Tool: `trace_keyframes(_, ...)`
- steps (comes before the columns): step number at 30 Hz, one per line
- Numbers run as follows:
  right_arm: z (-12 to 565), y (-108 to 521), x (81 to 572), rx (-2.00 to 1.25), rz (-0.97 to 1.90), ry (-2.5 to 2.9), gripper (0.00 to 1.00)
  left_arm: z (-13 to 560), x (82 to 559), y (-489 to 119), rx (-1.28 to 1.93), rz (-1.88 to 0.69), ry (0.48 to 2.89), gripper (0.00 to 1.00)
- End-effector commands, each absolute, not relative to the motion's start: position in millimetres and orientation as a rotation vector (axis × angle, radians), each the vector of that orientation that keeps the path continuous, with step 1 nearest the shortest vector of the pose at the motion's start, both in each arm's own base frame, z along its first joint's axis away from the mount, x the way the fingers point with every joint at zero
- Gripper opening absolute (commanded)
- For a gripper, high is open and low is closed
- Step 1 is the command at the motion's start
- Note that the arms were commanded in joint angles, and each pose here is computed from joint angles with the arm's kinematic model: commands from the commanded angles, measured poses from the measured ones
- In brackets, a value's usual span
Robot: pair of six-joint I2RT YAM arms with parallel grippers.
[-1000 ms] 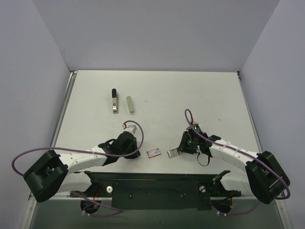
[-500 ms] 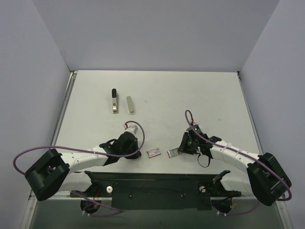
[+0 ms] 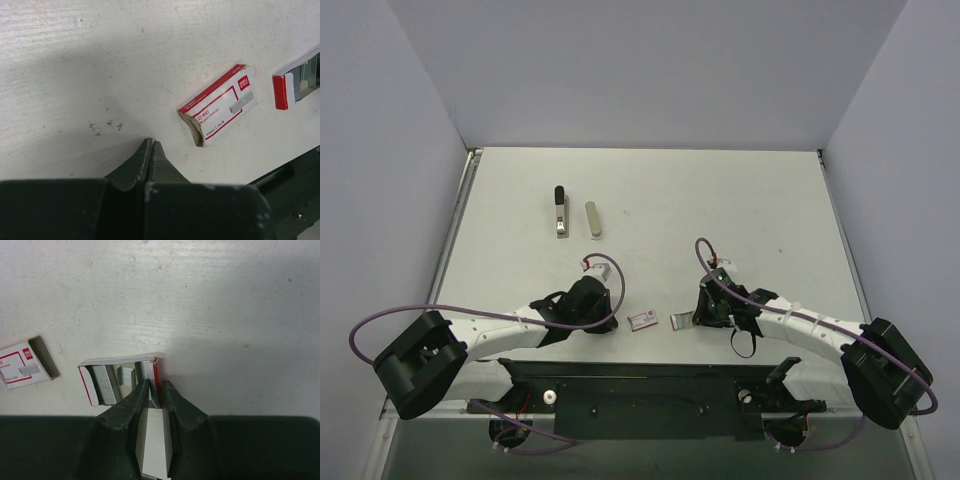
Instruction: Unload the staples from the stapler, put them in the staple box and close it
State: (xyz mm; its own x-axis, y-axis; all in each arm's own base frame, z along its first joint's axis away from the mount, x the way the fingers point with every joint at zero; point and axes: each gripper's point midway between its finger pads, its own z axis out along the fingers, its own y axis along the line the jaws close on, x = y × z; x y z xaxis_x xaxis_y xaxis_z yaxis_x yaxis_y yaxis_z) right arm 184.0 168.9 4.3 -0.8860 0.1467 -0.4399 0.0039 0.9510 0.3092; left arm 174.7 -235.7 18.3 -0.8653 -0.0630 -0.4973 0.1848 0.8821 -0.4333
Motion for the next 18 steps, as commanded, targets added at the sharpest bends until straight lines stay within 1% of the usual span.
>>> trace_keyframes(1, 7.6, 162.8, 187.7, 0.076, 0.289, 2.618, 0.12, 25.0, 178.9, -242.6, 0.088, -0.672, 2.513, 0.0)
trace_keyframes(8, 6.9, 160.4, 187.8, 0.045, 0.213, 2.612, 0.0, 23.0, 177.6, -243.6, 0.1, -0.674, 2.522, 0.0)
trace_keyframes(18, 5.3, 164.3, 193.7, 0.012, 0.186, 2.592, 0.0, 18.9, 171.8, -245.9, 0.126, -0.682, 2.544, 0.0)
